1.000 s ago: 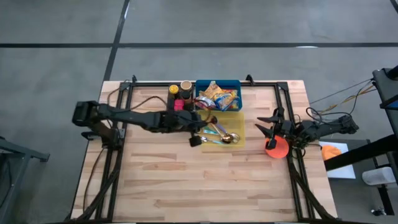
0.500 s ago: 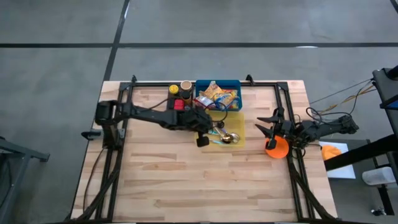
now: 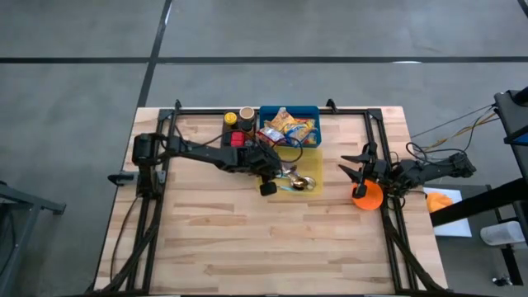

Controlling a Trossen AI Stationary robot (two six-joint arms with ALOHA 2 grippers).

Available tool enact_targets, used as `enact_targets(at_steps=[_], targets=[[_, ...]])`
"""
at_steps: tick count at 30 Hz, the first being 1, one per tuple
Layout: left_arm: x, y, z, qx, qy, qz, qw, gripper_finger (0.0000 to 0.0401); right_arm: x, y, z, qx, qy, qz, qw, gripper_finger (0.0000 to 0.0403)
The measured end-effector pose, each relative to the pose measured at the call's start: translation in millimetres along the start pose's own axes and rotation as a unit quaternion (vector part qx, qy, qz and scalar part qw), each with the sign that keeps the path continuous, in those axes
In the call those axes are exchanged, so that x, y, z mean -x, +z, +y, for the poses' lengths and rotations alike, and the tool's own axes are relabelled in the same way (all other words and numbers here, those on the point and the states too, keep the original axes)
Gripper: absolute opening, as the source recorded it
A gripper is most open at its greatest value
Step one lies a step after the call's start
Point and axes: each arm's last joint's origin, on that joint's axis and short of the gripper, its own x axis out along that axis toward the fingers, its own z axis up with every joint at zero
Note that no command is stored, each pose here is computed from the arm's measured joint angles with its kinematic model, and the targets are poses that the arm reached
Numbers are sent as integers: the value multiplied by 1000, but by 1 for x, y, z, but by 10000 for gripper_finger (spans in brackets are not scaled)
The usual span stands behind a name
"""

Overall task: Pick & Place Food Item
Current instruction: Put the silver spoon into the yellow bin, then return to Home Position

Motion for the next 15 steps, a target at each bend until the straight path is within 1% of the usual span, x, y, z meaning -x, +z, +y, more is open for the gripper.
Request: enact_targets(at_steps=[8,12,15], targets=[[0,0,0,0,0,-1,1000,147,0,0,0,0,0,0,1000,139],[1,1,0,0,-1,-4,1000,171,0,0,0,0,0,0,1000,139],[2,2,-1,2,-4,-8,1000,178,0,0,0,0,0,0,1000,139]])
